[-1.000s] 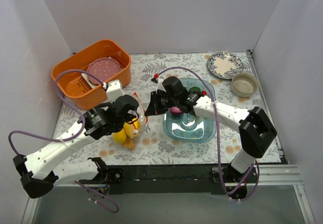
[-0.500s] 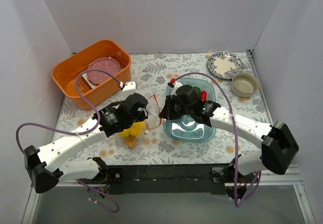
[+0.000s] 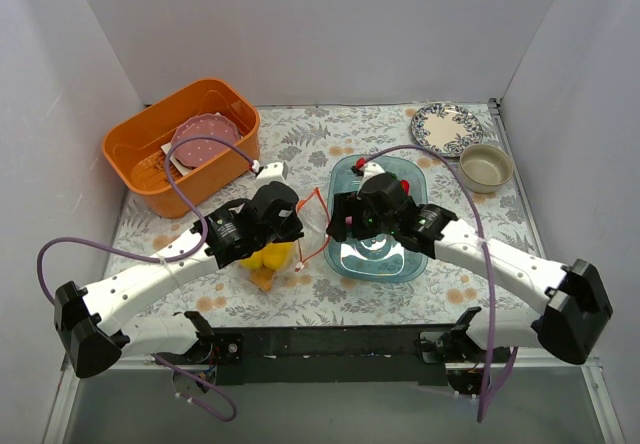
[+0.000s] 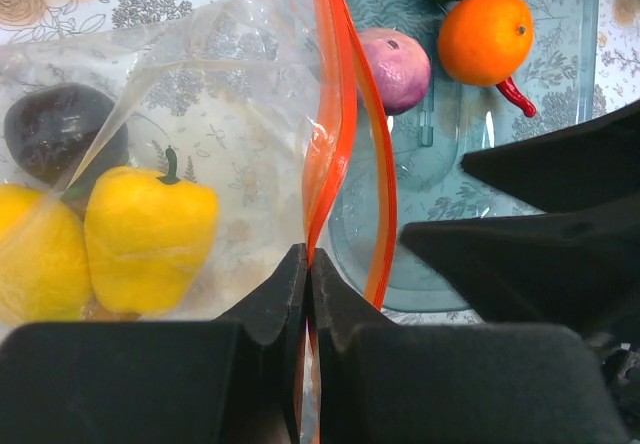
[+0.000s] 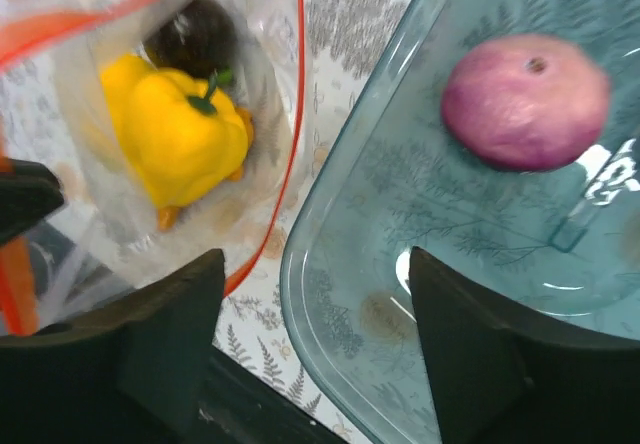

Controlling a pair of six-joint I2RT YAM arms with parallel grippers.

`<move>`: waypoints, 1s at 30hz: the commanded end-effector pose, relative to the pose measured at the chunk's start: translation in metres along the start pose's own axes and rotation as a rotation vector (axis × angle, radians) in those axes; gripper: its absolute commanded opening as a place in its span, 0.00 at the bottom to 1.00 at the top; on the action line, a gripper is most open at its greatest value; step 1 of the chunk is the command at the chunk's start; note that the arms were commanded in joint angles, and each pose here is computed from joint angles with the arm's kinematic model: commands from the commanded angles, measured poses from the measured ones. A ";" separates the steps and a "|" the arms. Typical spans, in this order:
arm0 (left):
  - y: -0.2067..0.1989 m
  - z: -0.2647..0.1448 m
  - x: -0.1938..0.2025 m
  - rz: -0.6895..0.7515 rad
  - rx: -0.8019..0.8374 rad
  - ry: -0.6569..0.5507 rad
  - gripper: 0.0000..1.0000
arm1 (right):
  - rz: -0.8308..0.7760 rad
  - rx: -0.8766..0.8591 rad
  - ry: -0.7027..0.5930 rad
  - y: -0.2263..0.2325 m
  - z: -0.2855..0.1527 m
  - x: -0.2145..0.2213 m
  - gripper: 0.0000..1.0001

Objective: Place the food in the zip-top bag and seal the zipper
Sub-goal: Adjust the zipper food storage bag at the center of the board, then pick up the fake fruit from the bin.

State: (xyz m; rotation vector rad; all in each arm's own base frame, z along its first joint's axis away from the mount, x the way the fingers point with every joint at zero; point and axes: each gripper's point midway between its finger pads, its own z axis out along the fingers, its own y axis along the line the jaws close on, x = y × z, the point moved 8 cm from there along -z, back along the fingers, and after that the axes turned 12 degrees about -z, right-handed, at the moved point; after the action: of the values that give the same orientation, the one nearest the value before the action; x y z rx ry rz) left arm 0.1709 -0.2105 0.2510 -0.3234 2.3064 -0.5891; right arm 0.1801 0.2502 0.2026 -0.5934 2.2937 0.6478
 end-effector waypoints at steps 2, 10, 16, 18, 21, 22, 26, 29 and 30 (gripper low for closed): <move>-0.008 -0.006 -0.005 -0.002 0.063 0.008 0.00 | -0.063 0.147 -0.239 -0.021 -0.044 -0.034 0.94; -0.014 -0.004 0.000 0.011 0.103 0.056 0.00 | 0.058 0.367 -0.019 -0.100 -0.035 -0.025 0.98; -0.013 -0.005 0.002 0.013 0.108 0.067 0.00 | 0.069 0.368 0.026 -0.121 -0.021 -0.014 0.98; -0.011 -0.006 0.002 0.012 0.107 0.068 0.00 | 0.063 0.373 0.021 -0.125 -0.018 -0.015 0.98; -0.009 -0.008 0.003 0.011 0.107 0.071 0.00 | 0.024 0.374 0.024 -0.132 -0.009 -0.022 0.98; -0.008 -0.009 0.003 0.013 0.105 0.070 0.00 | 0.019 0.375 0.029 -0.134 -0.007 -0.024 0.98; -0.004 -0.009 0.004 0.008 0.093 0.069 0.00 | 0.003 0.375 0.101 -0.145 0.012 -0.030 0.91; -0.006 -0.011 0.005 0.009 0.109 0.080 0.00 | -0.007 0.352 0.083 -0.146 0.020 -0.031 0.87; -0.006 -0.012 0.004 0.009 0.110 0.079 0.00 | -0.005 0.352 0.084 -0.147 0.022 -0.029 0.86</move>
State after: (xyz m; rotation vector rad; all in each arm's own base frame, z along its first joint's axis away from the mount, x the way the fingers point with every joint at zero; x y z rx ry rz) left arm 0.1647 -0.2193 0.2552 -0.2525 2.3423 -0.7068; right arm 0.2803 0.1499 0.1565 -0.4309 2.4871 0.1672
